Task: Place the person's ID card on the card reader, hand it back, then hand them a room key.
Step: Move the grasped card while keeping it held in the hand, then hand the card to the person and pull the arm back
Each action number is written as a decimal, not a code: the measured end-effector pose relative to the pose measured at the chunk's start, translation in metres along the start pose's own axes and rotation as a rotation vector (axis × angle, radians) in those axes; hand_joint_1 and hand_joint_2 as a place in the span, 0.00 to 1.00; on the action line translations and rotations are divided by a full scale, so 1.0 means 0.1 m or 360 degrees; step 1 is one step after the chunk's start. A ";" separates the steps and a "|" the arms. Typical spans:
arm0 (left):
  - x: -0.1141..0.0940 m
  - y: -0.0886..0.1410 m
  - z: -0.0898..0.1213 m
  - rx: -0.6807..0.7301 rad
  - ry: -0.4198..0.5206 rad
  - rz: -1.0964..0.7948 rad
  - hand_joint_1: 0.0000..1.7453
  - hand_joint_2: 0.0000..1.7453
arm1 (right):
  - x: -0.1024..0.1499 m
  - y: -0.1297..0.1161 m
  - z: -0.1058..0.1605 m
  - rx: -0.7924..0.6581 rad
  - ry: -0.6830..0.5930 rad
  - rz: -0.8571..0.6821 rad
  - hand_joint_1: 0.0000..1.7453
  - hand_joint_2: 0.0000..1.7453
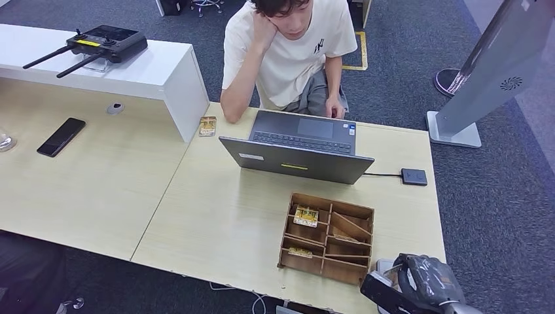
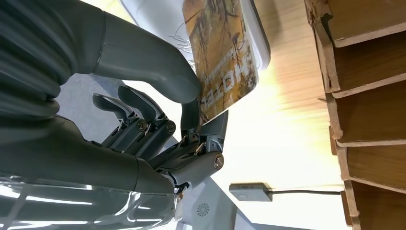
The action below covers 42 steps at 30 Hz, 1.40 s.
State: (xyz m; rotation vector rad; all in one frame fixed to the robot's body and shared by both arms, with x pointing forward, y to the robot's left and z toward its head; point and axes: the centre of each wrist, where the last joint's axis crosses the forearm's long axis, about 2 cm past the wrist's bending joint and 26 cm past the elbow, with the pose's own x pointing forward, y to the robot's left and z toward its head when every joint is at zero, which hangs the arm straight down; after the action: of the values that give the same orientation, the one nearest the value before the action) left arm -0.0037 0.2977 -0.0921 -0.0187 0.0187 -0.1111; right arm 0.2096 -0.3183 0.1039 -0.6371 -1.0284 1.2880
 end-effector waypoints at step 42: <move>-0.01 0.02 0.02 0.0018 -0.0011 0.0014 0.00 0.00 | -0.11 -0.14 -0.03 0.0044 -0.0106 -0.0336 1.00 1.00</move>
State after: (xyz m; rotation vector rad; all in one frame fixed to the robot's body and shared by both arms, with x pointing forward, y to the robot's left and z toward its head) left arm -0.0047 0.3003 -0.0906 -0.0078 0.0115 -0.1024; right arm 0.2186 -0.3312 0.1118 -0.4537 -1.0998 1.1421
